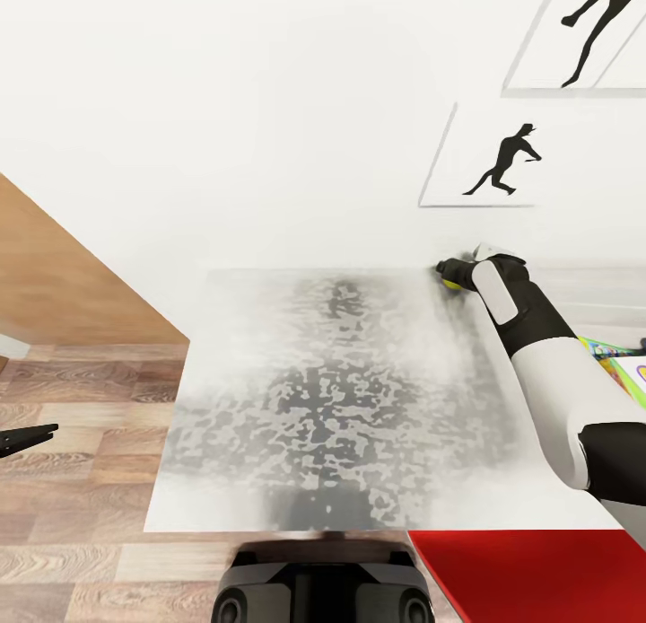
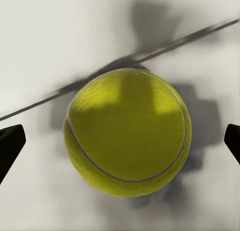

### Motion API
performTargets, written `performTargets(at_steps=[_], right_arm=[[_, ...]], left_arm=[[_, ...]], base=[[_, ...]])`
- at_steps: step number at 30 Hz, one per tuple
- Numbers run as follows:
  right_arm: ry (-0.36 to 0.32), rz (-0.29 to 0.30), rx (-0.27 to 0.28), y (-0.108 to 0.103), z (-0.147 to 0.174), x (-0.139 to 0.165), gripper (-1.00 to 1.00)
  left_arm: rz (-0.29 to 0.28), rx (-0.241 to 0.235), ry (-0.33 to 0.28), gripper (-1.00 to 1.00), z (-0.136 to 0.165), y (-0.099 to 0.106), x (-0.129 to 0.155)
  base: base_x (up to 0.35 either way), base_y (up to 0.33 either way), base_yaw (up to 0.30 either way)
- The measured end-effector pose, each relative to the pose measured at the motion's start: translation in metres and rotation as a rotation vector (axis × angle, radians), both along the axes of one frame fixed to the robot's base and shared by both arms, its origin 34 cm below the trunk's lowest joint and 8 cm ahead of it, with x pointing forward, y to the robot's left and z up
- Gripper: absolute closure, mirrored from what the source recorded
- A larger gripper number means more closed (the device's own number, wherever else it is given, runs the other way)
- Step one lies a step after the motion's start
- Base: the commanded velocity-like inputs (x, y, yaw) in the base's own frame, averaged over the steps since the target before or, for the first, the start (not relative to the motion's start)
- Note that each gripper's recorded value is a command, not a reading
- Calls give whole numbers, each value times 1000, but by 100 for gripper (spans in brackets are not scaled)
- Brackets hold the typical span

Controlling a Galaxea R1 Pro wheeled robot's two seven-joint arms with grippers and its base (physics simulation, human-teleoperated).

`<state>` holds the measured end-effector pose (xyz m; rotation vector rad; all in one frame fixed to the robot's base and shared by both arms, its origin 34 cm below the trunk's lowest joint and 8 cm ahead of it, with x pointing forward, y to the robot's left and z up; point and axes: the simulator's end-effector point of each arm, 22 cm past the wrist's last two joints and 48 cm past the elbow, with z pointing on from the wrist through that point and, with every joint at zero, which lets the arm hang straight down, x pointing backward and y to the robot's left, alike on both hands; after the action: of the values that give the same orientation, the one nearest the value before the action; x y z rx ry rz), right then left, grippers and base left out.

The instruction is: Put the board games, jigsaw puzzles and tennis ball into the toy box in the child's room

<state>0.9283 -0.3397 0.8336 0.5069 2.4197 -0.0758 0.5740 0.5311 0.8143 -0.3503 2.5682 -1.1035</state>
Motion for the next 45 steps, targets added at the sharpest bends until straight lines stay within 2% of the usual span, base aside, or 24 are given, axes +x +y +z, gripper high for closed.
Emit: performTargets(at_steps=[24,25,39,45], right_arm=[[-10,4,-2,1,10,8,-100],[-10,4,-2,1,10,8,100],[5,7,-38,-7,11,8,100],[1,6,-27,-5,11,9,100]], left_arm=[[0,0,0,-100,0,0,0],[0,0,0,-100,0,0,0],[1,0,0,-100,0,0,-1],[1,-1,0,-100,0,0,-1]], base=[[0,0,0],[0,0,0],[0,0,0],[0,0,0]])
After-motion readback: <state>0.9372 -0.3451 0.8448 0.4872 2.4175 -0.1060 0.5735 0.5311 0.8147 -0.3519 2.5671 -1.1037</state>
